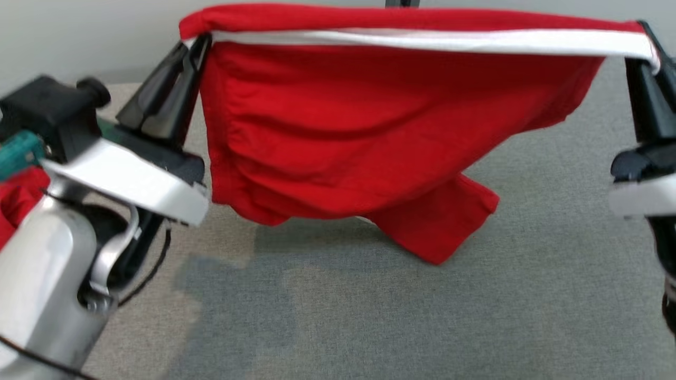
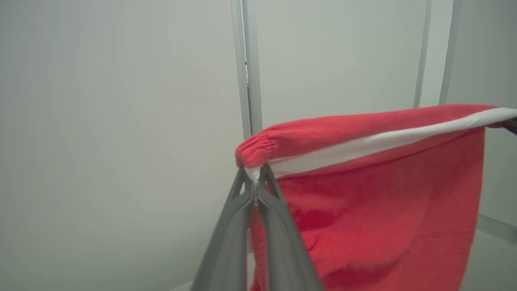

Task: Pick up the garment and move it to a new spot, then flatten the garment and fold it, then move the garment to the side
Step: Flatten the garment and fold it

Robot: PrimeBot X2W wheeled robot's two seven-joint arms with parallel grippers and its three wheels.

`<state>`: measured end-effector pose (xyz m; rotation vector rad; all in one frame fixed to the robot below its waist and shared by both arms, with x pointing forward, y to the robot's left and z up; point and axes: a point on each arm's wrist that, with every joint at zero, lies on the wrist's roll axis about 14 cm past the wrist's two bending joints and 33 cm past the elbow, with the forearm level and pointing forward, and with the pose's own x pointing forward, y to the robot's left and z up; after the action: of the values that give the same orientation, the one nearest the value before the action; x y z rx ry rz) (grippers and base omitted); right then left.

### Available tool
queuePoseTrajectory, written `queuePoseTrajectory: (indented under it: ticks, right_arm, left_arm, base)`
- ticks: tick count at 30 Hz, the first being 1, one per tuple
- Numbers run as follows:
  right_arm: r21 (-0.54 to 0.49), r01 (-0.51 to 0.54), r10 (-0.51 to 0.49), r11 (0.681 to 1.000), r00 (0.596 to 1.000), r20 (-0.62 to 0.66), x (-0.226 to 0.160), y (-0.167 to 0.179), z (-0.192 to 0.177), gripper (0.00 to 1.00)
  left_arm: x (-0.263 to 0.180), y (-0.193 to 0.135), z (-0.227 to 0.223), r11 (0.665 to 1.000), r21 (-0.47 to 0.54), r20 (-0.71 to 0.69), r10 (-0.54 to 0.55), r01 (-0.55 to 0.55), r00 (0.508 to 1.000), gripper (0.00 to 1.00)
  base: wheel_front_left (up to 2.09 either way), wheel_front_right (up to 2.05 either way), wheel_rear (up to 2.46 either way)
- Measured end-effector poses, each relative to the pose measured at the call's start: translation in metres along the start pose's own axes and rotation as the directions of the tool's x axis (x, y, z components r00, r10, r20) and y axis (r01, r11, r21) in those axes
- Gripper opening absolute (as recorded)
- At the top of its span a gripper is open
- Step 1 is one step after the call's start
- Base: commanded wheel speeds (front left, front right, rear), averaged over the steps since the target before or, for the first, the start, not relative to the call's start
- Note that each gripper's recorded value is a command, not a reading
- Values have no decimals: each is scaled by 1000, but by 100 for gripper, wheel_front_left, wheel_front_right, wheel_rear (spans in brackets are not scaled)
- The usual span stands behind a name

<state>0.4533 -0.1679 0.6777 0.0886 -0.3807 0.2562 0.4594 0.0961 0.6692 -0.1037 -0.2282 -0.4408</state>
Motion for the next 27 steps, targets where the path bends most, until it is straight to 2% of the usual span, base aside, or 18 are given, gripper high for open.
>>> queuePoseTrajectory:
  ticks: [1,3,9,17,22,27]
  right_arm:
    - [-22,-9,8,1000,1000,-26,6,-3,-7,0]
    - [21,-22,23,1000,999,-50,22,-4,-17,0]
    - [29,-47,50,998,992,-115,78,-17,-48,0]
    - [10,-17,18,1000,999,-38,158,-34,-52,0]
    - [-26,22,-23,999,999,-45,177,-44,-56,0]
    - [-27,32,-36,999,985,-166,172,-43,-107,0]
  left_arm:
    - [6,3,-4,1000,-11,-12,-5,4,1000,0]
    - [21,11,-9,1000,-5,-29,-8,8,1000,0]
    - [81,40,-15,1000,6,-31,-3,3,1000,0]
    - [153,77,-33,999,14,-27,44,-43,999,0]
    - [180,81,-41,998,-4,-19,56,-56,998,0]
    - [183,83,-95,994,-71,-112,72,-81,991,0]
  base:
    - [0,0,0]
    - [0,0,0]
    - [0,0,0]
    - [0,0,0]
    - [0,0,0]
    - [0,0,0]
